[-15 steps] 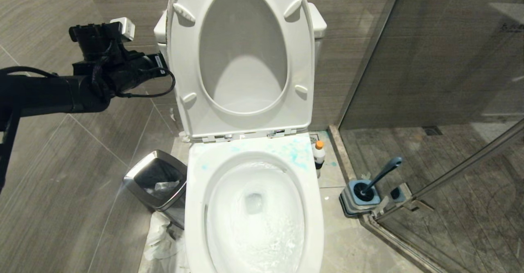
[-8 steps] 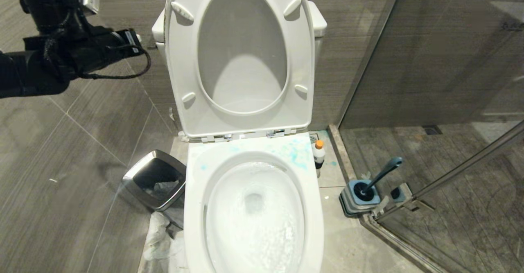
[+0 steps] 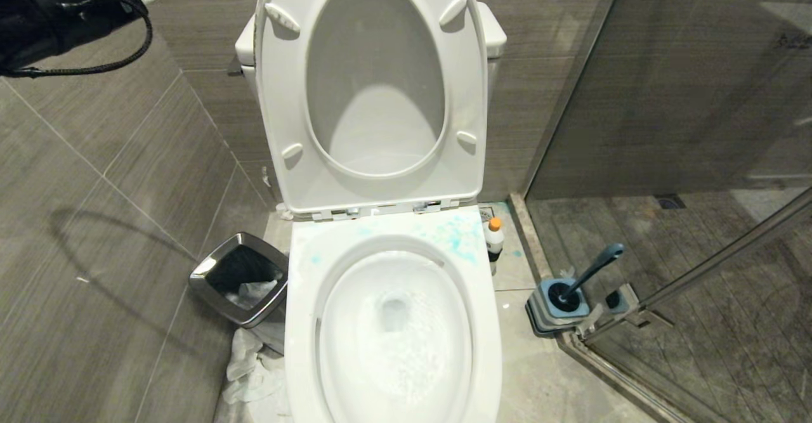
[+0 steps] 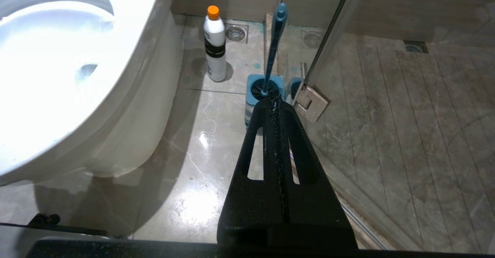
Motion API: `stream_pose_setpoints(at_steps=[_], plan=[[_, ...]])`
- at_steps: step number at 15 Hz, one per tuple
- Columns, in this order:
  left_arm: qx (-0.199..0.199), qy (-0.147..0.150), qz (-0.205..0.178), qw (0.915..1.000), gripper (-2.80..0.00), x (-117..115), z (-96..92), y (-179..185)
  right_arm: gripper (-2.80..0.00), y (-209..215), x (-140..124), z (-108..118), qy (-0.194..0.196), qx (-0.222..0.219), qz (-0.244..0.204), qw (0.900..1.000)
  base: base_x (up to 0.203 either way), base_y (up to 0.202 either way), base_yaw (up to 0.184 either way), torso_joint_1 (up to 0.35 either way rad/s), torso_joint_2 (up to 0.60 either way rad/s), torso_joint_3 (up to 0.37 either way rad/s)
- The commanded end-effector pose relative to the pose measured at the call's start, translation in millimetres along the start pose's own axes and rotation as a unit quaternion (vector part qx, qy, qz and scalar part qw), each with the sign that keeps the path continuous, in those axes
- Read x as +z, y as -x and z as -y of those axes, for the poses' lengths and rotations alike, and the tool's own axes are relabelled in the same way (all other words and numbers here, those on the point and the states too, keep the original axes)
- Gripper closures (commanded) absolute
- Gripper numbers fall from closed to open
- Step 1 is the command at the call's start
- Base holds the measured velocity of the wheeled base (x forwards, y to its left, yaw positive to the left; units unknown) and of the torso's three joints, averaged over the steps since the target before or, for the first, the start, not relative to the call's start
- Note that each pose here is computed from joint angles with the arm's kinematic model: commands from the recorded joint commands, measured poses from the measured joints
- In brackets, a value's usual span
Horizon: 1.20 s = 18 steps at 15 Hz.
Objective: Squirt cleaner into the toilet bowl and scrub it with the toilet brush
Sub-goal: Close the toilet lid
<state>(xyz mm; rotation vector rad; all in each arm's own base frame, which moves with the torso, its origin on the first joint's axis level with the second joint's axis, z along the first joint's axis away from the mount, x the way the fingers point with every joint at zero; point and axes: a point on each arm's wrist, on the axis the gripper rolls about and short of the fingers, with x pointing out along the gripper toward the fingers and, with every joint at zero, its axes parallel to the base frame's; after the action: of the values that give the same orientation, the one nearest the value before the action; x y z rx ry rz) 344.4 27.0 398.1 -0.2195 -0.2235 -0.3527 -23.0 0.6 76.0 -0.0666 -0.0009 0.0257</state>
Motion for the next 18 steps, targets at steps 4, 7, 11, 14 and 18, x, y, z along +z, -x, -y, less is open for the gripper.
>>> stream_pose_setpoints(at_steps=[4,7,11,14,18], plan=[[-0.052,0.012,0.022,0.9983,0.0,15.2,20.4,-2.6,0.0,-0.1,0.0,0.0,0.0,0.0,-0.001,1.0,0.0,0.0,0.0,0.0,0.0,0.0],[-0.054,0.008,0.02,0.9983,0.0,9.8,19.6,-10.0,0.0,-0.1,0.0,0.0,0.0,0.0,-0.001,1.0,0.0,0.0,0.0,0.0,0.0,0.0],[-0.058,0.005,-0.015,0.9982,0.0,-8.8,19.1,-20.9,0.0,-0.1,0.0,0.0,0.0,0.0,-0.001,1.0,0.0,0.0,0.0,0.0,0.0,0.0],[-0.067,0.009,-0.012,0.9976,0.0,-13.1,24.7,-26.9,0.0,-0.1,0.0,0.0,0.0,0.0,-0.001,1.0,0.0,0.0,0.0,0.0,0.0,0.0],[-0.063,0.007,0.019,0.9978,0.0,-21.1,33.5,-39.4,0.0,-0.1,0.0,0.0,0.0,0.0,-0.001,1.0,0.0,0.0,0.0,0.0,0.0,0.0]])
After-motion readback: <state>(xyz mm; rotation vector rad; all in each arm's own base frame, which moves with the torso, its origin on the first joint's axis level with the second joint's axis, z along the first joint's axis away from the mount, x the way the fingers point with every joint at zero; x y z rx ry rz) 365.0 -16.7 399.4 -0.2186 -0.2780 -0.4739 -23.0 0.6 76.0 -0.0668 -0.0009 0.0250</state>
